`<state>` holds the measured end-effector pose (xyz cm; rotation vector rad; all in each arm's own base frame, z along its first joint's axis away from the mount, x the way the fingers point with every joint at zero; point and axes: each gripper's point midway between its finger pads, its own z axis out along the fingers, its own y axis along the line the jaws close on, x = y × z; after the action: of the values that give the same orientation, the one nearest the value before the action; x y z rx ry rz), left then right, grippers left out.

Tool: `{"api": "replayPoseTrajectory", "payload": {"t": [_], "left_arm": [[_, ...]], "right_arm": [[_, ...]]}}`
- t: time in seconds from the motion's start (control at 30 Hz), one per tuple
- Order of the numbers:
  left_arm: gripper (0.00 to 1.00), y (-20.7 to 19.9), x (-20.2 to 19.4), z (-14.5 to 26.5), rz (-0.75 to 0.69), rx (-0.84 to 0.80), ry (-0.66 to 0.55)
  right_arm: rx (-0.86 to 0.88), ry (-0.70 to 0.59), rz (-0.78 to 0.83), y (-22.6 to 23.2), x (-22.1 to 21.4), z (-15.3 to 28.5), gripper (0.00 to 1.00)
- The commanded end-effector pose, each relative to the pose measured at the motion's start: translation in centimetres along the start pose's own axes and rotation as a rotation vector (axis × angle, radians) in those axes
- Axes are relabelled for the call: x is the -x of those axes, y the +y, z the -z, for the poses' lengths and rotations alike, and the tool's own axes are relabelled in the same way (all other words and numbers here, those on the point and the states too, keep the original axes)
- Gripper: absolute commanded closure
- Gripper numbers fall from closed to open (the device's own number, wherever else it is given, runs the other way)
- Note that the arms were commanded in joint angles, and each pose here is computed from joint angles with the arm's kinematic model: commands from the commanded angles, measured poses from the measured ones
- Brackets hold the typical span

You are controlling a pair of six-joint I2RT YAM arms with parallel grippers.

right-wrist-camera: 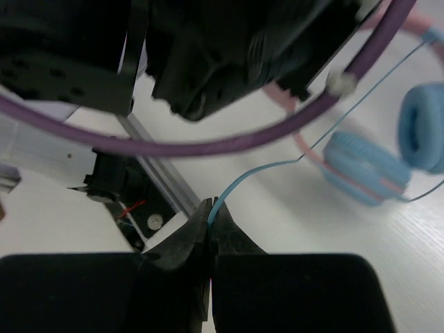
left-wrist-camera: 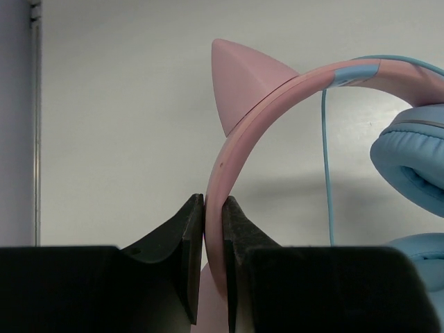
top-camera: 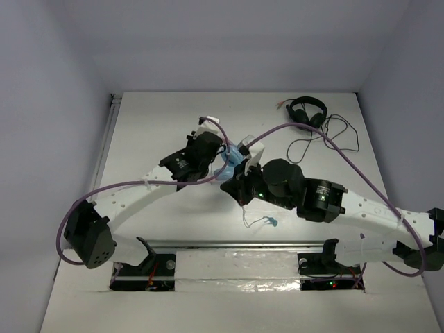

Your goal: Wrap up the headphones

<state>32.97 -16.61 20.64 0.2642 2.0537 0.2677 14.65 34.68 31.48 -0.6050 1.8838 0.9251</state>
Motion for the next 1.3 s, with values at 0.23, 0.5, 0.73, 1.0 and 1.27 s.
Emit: {"api": "replayPoseTrajectory", "payload": {"t": [0.23,0.5,0.73,1.0,1.27], "left_arm": [[1.00,-1.5,-2.3,5.6,0.095,-0.260,-0.009],[1.00,-2.8,-2.8,8.2,0.069,-0.424,-0.023],[1.00,-4.0,-1.2,11.6,0.103,-0.619,-0.089],[1.00,-4.1,2.4,14.1,0.168,-0.734,-0.185],[1.00,-3.1,8.2,17.5,0.279,-0.877,-0.346]], "right_arm": [[-0.304,-0.045,0.134,-6.8,3.4,1.2,1.00],[-0.480,-0.081,0.166,-12.1,4.7,0.2,1.00],[-0.574,-0.089,0.159,-16.1,4.8,-0.5,1.00],[-0.572,-0.131,0.052,-17.9,2.5,-1.1,1.00],[-0.376,-0.289,-0.083,-16.5,2.8,-0.5,0.98]]}}
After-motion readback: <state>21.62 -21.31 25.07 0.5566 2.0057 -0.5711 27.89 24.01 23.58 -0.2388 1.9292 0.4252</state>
